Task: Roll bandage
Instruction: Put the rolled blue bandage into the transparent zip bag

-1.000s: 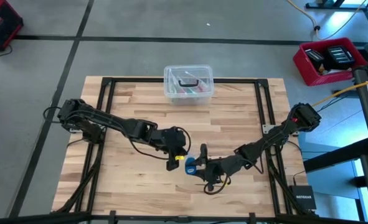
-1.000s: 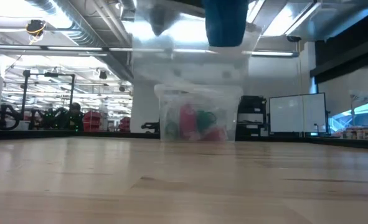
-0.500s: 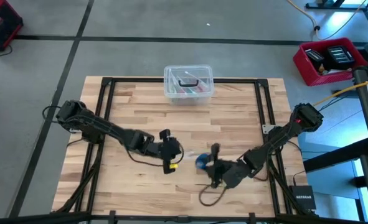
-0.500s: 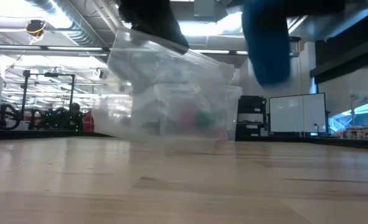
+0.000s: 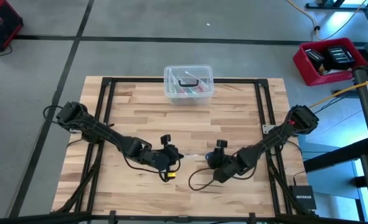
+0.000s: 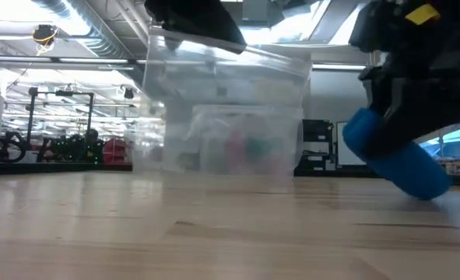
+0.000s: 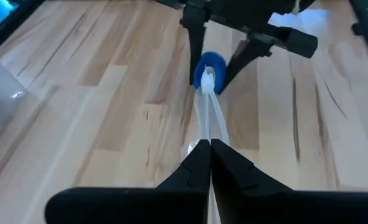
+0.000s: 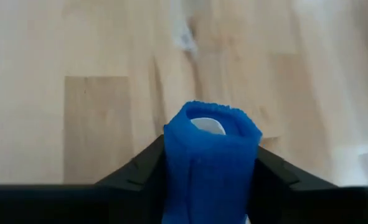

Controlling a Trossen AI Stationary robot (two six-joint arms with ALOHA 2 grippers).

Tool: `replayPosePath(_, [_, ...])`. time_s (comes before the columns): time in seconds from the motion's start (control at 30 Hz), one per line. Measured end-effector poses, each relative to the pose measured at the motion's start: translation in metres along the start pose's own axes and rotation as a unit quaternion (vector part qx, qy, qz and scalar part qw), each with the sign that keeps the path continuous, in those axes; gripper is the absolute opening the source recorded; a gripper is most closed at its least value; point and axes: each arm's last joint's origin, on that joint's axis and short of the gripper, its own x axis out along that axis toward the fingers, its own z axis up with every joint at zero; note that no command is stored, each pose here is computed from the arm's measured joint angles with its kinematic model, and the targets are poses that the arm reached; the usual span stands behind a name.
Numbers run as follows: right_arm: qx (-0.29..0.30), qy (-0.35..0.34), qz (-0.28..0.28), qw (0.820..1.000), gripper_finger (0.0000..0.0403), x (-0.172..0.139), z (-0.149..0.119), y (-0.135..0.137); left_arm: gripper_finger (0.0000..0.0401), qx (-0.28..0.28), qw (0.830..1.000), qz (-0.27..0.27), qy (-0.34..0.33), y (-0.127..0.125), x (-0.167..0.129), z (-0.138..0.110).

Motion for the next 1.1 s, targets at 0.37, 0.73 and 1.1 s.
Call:
replayPosePath(0.37, [-0.008, -0.012, 0.050, 0.999, 0.0283, -0.021, 0.028, -0.001, 0.0001, -0.024, 1.000, 0.001, 0.002, 0.001, 0.000, 0.000])
replayPosePath(0.73, [-0.098, -0.259, 0.044, 0.960, 0.0273, -0.012, 0.083, 0.015, 0.0001, -0.052, 0.998, 0.020, 0.003, 0.013, 0.013, 0.001])
replayPosePath(1.1, [-0.147, -0.225, -0.021, 0.963, 0.0238, 0.003, 0.077, 0.011, 0.0001, -0.041, 0.999, 0.013, 0.003, 0.008, 0.011, 0.000])
